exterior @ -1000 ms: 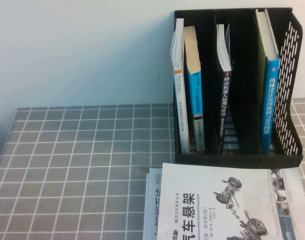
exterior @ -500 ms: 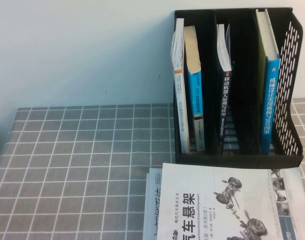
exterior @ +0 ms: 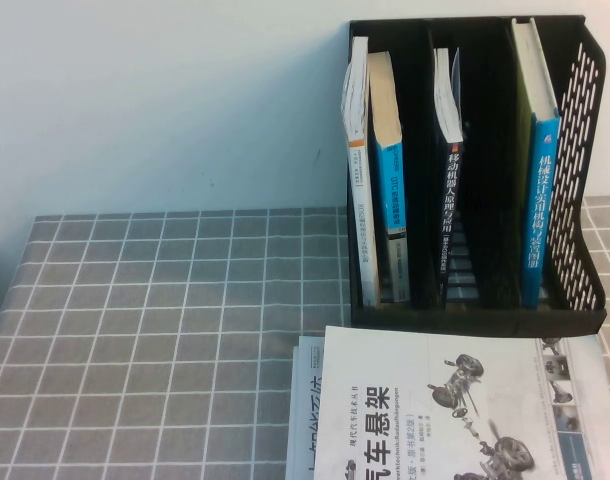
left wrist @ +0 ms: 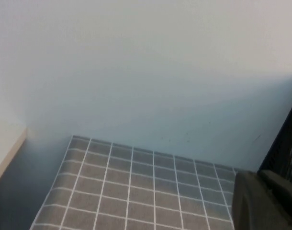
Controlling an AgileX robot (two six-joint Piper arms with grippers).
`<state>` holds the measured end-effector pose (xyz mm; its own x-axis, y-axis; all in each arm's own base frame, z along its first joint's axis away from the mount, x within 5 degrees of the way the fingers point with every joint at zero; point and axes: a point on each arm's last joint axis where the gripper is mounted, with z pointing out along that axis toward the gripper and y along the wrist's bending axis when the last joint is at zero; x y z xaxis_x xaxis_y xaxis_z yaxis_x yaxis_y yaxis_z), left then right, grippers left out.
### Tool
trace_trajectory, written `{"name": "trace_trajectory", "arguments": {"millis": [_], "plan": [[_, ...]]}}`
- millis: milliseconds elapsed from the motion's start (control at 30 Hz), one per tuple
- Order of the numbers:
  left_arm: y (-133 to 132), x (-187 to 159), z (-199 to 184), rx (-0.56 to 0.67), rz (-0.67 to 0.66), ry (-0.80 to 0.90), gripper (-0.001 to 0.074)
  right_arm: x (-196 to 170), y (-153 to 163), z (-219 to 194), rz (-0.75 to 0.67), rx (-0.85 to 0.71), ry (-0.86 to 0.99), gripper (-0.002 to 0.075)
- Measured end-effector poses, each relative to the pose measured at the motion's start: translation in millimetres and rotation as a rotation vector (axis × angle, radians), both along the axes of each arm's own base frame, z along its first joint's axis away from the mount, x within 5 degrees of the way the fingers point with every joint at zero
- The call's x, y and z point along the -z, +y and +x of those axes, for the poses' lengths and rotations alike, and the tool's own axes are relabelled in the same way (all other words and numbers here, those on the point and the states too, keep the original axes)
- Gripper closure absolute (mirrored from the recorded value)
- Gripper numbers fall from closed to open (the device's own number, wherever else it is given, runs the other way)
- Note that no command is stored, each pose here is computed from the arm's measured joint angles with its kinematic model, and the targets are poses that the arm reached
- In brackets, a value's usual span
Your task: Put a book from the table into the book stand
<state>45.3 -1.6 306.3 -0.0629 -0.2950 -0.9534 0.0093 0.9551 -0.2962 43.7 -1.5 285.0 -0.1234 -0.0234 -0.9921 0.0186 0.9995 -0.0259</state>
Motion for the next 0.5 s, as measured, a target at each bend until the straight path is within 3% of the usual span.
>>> {"name": "trace_trajectory", "arguments": {"millis": [133, 300, 500], "plan": [[-1, -5, 14, 0.006, -0.039, 0.092, 0.0738, -20, 1, 10, 0.007, -0.013, 0.215, 0.0729], [-10, 8, 34, 0.062, -0.245, 0.272, 0.0738, -24, 9, 42, 0.011, -0.105, 0.476, 0.0729], [-37, 21, 57, 0.333, -0.329, 0.472, 0.0738, 5, 18, 89, 0.072, -0.215, 0.77, 0.0729]]}}
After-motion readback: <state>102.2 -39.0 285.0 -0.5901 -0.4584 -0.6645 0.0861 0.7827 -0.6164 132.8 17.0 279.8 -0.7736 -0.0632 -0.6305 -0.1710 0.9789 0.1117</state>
